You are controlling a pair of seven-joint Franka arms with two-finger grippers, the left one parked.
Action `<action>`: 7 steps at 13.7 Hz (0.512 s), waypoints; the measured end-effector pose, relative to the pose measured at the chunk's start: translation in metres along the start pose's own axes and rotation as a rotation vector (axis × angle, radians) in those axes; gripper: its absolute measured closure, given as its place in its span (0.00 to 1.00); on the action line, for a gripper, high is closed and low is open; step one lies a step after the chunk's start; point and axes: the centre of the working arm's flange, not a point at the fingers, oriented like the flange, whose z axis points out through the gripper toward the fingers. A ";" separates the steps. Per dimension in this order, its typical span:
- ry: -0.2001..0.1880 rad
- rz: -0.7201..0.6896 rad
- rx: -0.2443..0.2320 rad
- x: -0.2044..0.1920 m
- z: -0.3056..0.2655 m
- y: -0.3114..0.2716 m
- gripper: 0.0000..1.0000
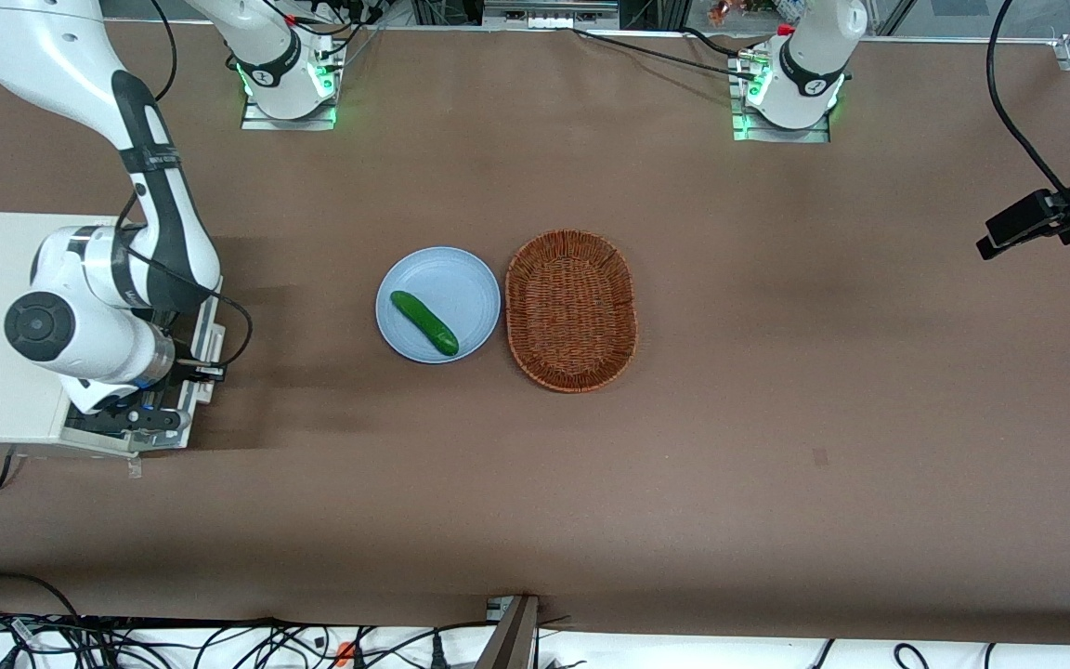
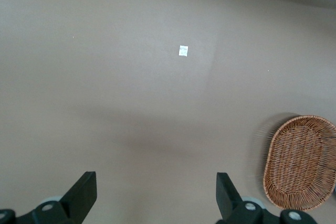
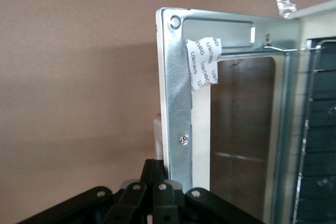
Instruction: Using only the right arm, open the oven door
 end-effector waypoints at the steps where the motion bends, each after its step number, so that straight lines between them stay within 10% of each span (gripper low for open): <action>1: 0.000 0.002 0.001 0.001 0.007 -0.004 0.99; 7: -0.019 0.091 0.035 0.002 0.071 -0.023 0.99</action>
